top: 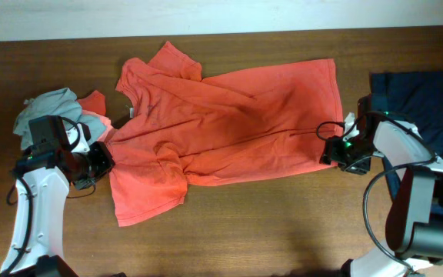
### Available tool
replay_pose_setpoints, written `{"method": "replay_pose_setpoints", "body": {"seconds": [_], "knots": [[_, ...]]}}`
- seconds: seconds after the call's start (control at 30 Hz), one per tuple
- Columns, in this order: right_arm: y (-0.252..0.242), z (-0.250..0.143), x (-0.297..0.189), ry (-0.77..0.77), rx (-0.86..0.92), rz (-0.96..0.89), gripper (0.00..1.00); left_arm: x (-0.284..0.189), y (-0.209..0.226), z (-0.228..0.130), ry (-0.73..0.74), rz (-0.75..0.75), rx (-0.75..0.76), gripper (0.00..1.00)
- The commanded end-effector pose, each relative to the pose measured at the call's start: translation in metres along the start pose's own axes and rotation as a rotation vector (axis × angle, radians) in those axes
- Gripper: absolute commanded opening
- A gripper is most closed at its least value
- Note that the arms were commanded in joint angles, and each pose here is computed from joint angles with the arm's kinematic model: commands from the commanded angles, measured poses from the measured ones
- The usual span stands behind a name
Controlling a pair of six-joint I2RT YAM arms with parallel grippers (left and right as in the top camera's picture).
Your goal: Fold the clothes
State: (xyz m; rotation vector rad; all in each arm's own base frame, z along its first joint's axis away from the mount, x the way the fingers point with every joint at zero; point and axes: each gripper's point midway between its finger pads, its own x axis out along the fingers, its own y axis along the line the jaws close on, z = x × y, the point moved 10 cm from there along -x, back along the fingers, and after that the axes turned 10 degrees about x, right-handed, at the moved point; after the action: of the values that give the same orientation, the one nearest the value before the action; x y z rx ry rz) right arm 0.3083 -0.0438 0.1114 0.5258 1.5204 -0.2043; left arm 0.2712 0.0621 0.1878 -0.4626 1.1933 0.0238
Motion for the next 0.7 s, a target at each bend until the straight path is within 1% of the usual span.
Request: {"method": "replay_pose_setpoints", "body": {"seconds": [0.0, 0.03, 0.07, 0.13, 0.27, 0.33, 0.43, 0.47, 0.57, 0.67], "knots": [[-0.003, -0.001, 0.018, 0.037, 0.002, 0.005, 0.64, -0.001, -0.002, -0.001, -0.006, -0.011, 0.024, 0.01], [-0.001, 0.000, 0.020, 0.037, -0.001, 0.020, 0.55, -0.001, -0.002, -0.001, -0.006, -0.011, 0.024, 0.01], [0.001, 0.000, 0.021, 0.041, -0.004, 0.039, 0.43, -0.001, -0.002, -0.001, -0.005, -0.011, 0.024, 0.01], [0.006, -0.006, 0.021, 0.086, -0.010, 0.087, 0.04, -0.001, -0.002, -0.001, -0.006, -0.011, 0.024, 0.01], [0.008, -0.026, 0.014, 0.216, -0.020, 0.123, 0.04, -0.001, -0.002, -0.001, -0.007, -0.011, 0.025, 0.01], [0.009, -0.035, -0.002, 0.228, -0.042, 0.123, 0.04, -0.001, -0.002, 0.000, -0.011, -0.011, 0.026, 0.01], [0.012, -0.055, -0.043, 0.183, -0.081, 0.142, 0.04, -0.001, -0.002, 0.000, -0.013, -0.011, 0.027, 0.01], [0.013, -0.069, -0.066, 0.149, -0.091, 0.154, 0.04, -0.001, -0.002, 0.000, -0.013, -0.012, 0.027, 0.01], [0.012, -0.105, -0.113, 0.074, -0.115, 0.179, 0.04, -0.001, -0.002, 0.000, -0.013, -0.012, 0.027, 0.01], [0.010, -0.135, -0.141, 0.017, -0.135, 0.218, 0.04, -0.001, -0.002, 0.000, -0.013, -0.012, 0.027, 0.01]]}}
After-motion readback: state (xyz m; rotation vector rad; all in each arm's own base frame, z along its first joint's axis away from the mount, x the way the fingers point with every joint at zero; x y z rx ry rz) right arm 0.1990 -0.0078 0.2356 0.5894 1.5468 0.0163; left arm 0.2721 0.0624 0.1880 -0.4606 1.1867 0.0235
